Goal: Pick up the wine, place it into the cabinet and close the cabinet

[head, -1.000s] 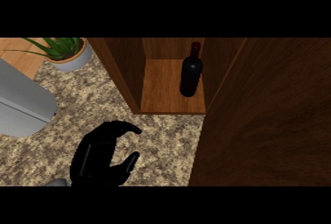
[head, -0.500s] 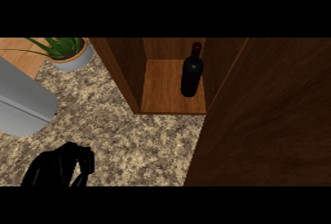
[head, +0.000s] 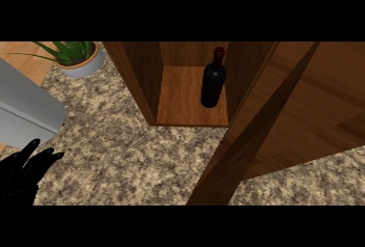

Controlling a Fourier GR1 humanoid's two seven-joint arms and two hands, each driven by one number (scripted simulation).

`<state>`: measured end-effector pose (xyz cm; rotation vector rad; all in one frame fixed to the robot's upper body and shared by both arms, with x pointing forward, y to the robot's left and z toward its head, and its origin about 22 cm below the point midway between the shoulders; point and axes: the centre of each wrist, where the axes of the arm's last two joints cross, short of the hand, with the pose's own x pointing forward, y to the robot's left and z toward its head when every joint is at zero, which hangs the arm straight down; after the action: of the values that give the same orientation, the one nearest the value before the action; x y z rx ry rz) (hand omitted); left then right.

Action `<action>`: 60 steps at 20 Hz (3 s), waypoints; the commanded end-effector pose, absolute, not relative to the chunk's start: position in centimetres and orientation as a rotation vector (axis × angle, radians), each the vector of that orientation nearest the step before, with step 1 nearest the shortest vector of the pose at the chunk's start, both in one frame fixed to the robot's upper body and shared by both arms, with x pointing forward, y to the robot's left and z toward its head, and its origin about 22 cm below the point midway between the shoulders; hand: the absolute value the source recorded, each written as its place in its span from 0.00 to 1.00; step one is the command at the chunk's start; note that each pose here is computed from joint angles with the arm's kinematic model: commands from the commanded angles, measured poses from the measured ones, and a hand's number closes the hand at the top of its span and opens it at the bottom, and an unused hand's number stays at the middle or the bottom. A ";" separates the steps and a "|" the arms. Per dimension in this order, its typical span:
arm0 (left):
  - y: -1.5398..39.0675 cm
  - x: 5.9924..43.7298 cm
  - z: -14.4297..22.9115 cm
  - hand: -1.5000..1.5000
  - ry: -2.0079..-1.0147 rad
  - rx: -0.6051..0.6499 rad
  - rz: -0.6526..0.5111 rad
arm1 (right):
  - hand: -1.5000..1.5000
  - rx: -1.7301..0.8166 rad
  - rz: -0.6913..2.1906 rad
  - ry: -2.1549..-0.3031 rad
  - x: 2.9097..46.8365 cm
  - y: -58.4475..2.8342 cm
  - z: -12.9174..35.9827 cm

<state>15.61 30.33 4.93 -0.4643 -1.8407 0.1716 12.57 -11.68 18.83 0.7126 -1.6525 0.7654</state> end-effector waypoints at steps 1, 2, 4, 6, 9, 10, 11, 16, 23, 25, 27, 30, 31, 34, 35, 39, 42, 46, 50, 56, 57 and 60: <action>32.9 14.8 5.5 0.00 -1.852 -0.442 0.195 | 1.00 0.771 0.867 -1.638 10.3 -8.2 19.3; 32.9 14.9 5.1 0.00 -1.860 -0.425 0.207 | 1.00 0.790 0.888 -1.643 9.9 -7.4 19.0; 34.3 14.4 5.5 0.00 -1.864 -0.400 0.202 | 1.00 0.752 0.875 -1.653 10.7 -6.0 18.7; 35.9 14.3 4.9 0.00 -1.862 -0.405 0.195 | 1.00 0.751 0.842 -1.696 10.6 -5.5 18.9; 37.2 14.3 5.6 0.00 -1.878 -0.400 0.183 | 1.00 0.717 0.784 -1.756 11.5 -4.8 19.2; 37.3 13.6 4.9 0.00 -1.860 -0.391 0.195 | 1.00 0.702 0.748 -1.793 11.6 -4.8 19.4; 38.1 13.8 6.1 0.00 -1.852 -0.402 0.179 | 1.00 0.675 0.683 -1.829 12.0 -5.0 19.5; 40.6 13.3 5.7 0.00 -1.877 -0.386 0.168 | 1.00 0.644 0.598 -1.855 13.5 -3.9 20.2; 41.2 13.9 7.4 0.00 -1.867 -0.442 0.161 | 1.00 0.494 0.524 -1.877 19.6 -1.0 22.5; 43.4 13.3 7.7 0.00 -1.867 -0.423 0.162 | 1.00 0.496 0.522 -1.870 21.0 -0.5 24.1; 44.0 12.4 6.6 0.00 -1.864 -0.415 0.148 | 1.00 0.470 0.502 -1.892 22.8 0.5 25.0; 45.0 12.7 7.3 0.00 -1.893 -0.395 0.157 | 1.00 0.506 0.552 -1.857 24.9 1.4 25.4; 44.4 12.2 6.6 0.00 -1.870 -0.409 0.178 | 1.00 0.529 0.527 -1.864 27.0 0.3 27.0; 45.4 12.2 7.1 0.00 -1.884 -0.402 0.156 | 1.00 0.544 0.595 -1.828 29.0 0.9 27.2; 45.6 12.2 7.4 0.00 -1.879 -0.417 0.158 | 1.00 0.524 0.600 -1.823 30.7 0.6 25.6; 45.1 13.3 8.3 0.00 -1.902 -0.394 0.140 | 1.00 0.707 0.868 -1.585 30.4 1.8 25.9; 44.8 12.6 7.4 0.00 -1.874 -0.416 0.154 | 1.00 0.738 1.070 -1.377 31.3 2.5 23.3; 46.8 12.9 8.5 0.00 -1.885 -0.391 0.156 | 1.00 0.807 1.158 -1.252 33.6 2.6 23.0; 46.6 13.1 8.2 0.00 -1.899 -0.376 0.151 | 1.00 0.824 1.167 -1.180 35.7 3.1 23.0; 46.1 12.1 8.2 0.00 -1.875 -0.367 0.158 | 1.00 0.958 1.071 -1.156 38.3 1.2 20.7; 45.7 12.9 8.4 0.00 -1.893 -0.389 0.151 | 1.00 0.985 1.058 -1.156 39.5 1.1 21.5; 47.6 12.5 8.0 0.00 -1.901 -0.380 0.147 | 1.00 1.007 1.035 -1.170 39.8 0.5 19.4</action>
<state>12.50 46.71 7.98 -0.3239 -1.8507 0.1617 38.30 1.64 20.95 0.9563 -1.1678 1.1062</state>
